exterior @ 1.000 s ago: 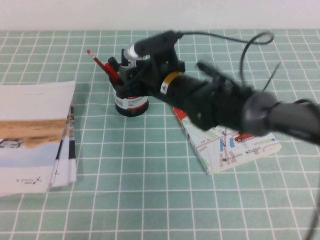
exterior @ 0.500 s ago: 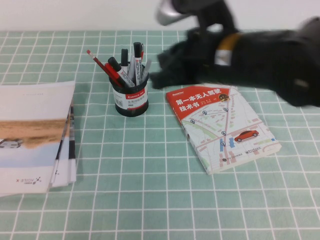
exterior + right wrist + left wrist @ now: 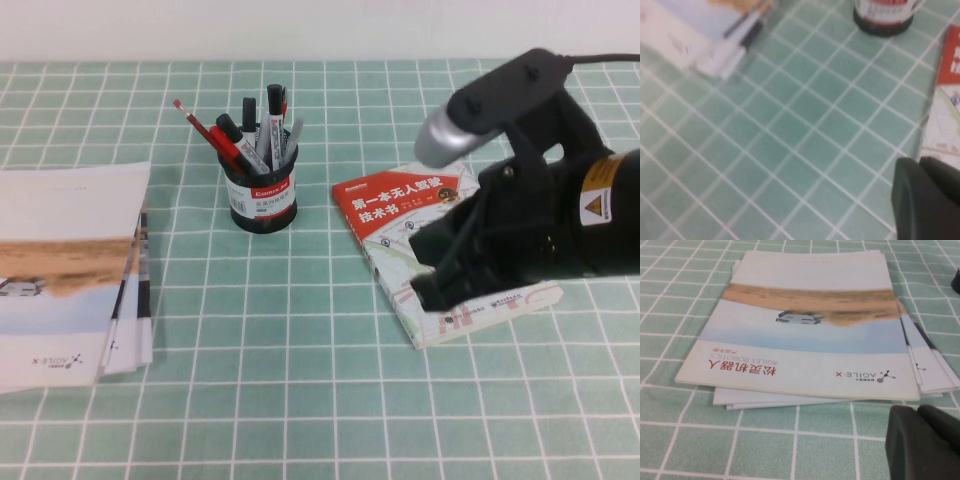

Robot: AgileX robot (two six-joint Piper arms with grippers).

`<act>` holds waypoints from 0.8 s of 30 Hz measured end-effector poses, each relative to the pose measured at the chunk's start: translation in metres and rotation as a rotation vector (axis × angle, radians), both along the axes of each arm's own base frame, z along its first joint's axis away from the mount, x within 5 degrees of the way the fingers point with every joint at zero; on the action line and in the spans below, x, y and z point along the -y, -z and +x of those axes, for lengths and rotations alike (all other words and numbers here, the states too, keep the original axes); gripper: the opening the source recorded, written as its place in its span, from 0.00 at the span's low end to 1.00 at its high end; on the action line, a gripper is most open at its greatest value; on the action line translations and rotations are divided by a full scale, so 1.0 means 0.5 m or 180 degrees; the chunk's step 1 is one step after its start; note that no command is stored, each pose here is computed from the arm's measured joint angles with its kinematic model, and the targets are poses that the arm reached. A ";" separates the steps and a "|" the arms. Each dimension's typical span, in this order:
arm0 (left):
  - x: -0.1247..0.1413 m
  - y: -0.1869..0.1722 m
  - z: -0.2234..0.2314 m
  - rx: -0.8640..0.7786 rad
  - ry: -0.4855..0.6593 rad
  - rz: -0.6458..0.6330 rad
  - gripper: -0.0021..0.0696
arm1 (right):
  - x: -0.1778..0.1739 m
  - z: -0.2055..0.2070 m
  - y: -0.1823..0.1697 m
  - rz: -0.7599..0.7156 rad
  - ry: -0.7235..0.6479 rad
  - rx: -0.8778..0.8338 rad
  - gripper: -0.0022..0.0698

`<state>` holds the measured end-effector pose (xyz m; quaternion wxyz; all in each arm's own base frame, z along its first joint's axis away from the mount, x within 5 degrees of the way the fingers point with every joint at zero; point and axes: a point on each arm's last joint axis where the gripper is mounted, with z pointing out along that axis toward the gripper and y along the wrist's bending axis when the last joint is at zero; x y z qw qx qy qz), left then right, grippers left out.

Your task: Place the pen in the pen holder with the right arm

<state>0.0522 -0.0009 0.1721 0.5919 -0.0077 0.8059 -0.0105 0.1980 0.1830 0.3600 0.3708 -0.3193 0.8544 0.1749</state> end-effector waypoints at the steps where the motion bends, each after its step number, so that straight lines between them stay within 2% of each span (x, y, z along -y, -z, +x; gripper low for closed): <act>1: 0.000 0.000 0.000 0.0000 0.0000 0.0000 0.02 | 0.001 -0.001 0.002 -0.0048 -0.0025 -0.0005 0.00; 9: 0.000 0.000 0.000 0.0000 0.0000 0.0000 0.02 | 0.010 -0.006 0.006 -0.0172 -0.0058 0.0032 0.00; 14: 0.000 0.000 0.000 0.0000 0.0000 0.0000 0.02 | 0.067 -0.049 0.033 -0.0104 0.0022 0.0291 0.00; 18: 0.000 0.000 0.000 0.0000 0.0000 0.0000 0.02 | 0.160 -0.090 0.089 0.0153 0.0434 0.0617 0.00; 24: 0.000 0.000 0.000 0.0000 0.0000 0.0000 0.02 | 0.293 -0.178 0.244 0.0586 0.1399 0.1196 0.00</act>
